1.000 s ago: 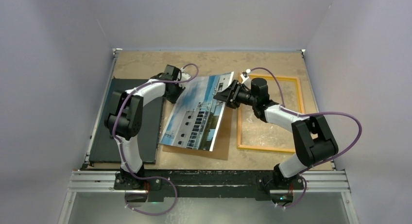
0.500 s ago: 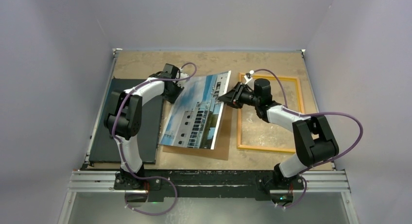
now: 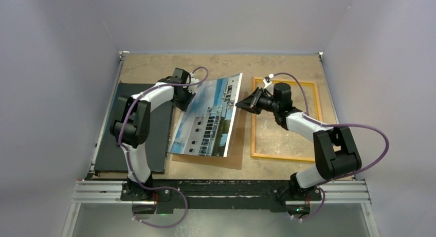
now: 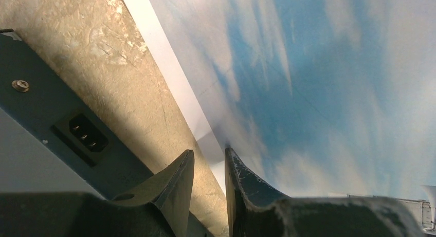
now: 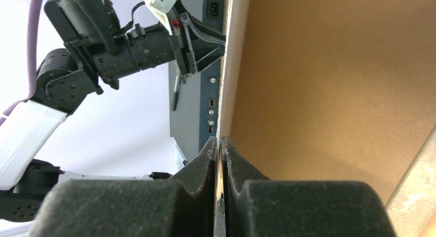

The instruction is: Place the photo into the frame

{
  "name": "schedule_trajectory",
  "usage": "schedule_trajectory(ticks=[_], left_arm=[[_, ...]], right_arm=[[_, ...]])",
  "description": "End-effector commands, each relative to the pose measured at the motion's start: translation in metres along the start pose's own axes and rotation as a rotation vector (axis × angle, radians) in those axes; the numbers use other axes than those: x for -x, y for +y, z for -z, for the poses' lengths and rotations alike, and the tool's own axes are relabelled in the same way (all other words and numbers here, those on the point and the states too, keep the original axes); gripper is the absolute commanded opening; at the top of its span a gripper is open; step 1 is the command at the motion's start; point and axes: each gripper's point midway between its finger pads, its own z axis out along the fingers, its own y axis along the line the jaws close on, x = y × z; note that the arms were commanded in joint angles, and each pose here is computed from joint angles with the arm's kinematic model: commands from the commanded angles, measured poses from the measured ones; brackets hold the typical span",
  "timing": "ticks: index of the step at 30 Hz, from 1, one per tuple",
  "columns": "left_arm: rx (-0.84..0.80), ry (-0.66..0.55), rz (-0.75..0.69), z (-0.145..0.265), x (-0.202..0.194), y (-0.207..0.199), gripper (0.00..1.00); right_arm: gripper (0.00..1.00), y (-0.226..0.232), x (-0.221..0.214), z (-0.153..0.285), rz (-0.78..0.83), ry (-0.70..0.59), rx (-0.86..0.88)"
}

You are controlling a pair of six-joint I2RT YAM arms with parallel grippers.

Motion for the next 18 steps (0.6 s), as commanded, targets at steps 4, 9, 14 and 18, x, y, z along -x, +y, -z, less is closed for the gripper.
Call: schedule_trajectory(ticks=[4, 9, 14, 18], left_arm=[[-0.04, 0.007, 0.006, -0.006, -0.009, -0.008, 0.27], [-0.045, 0.004, -0.003, -0.005, -0.005, -0.009, 0.26], [-0.049, 0.025, -0.019, -0.011, -0.011, -0.016, 0.26], [-0.051, 0.025, -0.026, -0.012, -0.011, -0.018, 0.26]], right_arm=[[0.0, 0.011, 0.017, 0.012, 0.074, -0.025, -0.02], [0.0, 0.027, 0.042, 0.031, 0.141, -0.096, -0.077], [0.0, 0.041, 0.048, 0.043, 0.182, -0.111, -0.092], [0.0, 0.045, 0.056, 0.053, 0.193, -0.147, -0.123]])
